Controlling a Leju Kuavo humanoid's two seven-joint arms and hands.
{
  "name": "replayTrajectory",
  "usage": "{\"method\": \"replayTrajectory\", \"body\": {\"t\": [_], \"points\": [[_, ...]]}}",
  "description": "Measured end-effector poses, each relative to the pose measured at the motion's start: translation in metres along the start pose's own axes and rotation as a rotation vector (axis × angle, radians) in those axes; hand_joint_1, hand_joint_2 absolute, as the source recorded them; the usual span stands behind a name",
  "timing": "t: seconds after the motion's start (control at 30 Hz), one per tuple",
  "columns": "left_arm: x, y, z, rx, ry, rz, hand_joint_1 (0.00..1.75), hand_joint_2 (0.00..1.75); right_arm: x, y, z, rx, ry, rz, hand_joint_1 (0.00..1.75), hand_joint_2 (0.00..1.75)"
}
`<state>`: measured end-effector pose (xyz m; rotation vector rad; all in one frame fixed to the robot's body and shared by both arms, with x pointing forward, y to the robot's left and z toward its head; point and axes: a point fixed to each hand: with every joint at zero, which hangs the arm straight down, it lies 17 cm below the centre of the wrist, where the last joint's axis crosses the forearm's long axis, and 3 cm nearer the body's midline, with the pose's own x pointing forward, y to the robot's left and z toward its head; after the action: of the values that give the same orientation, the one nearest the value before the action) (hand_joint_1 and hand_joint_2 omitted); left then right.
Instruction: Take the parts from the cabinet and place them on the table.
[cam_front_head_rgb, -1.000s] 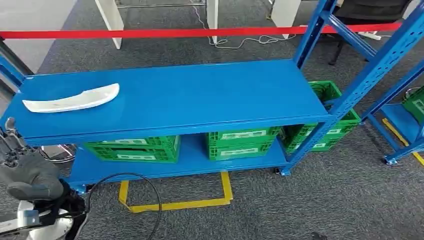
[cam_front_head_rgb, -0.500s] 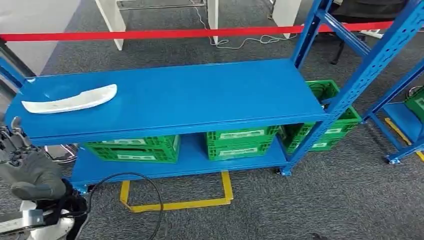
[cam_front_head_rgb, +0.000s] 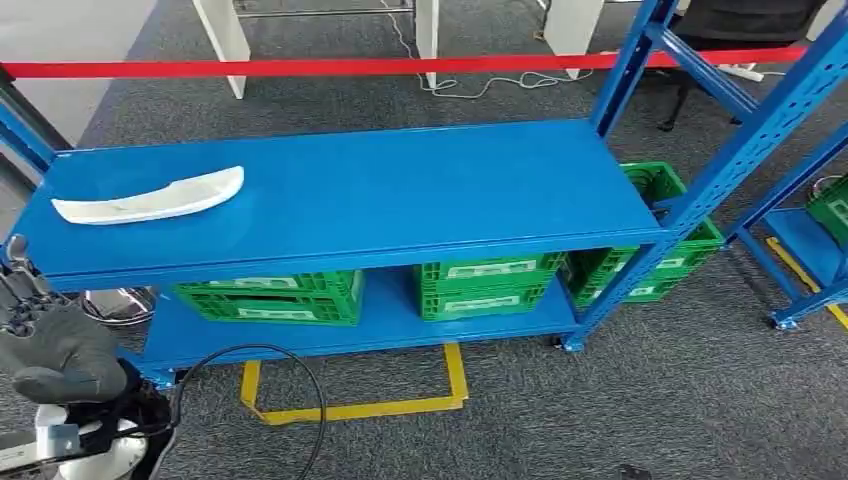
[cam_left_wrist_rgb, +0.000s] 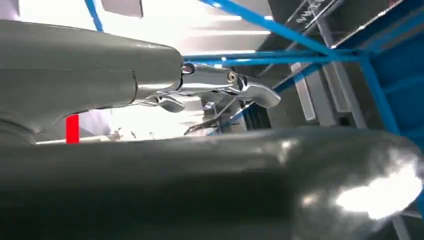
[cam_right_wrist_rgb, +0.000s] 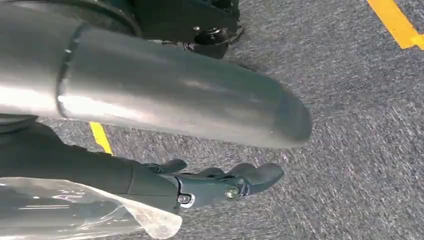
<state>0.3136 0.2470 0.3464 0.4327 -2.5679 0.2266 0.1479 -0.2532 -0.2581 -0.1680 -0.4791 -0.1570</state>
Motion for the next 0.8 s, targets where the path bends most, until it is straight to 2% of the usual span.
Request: {"method": "replayTrajectory", "body": {"t": [0.8], "points": [[0.0025, 0.0003, -0.0001, -0.007, -0.012, -0.012, 0.0, 0.0, -0.0024, 0.0038, 0.0015, 0.021, 0.001, -0.005, 0.0, 0.0]]}}
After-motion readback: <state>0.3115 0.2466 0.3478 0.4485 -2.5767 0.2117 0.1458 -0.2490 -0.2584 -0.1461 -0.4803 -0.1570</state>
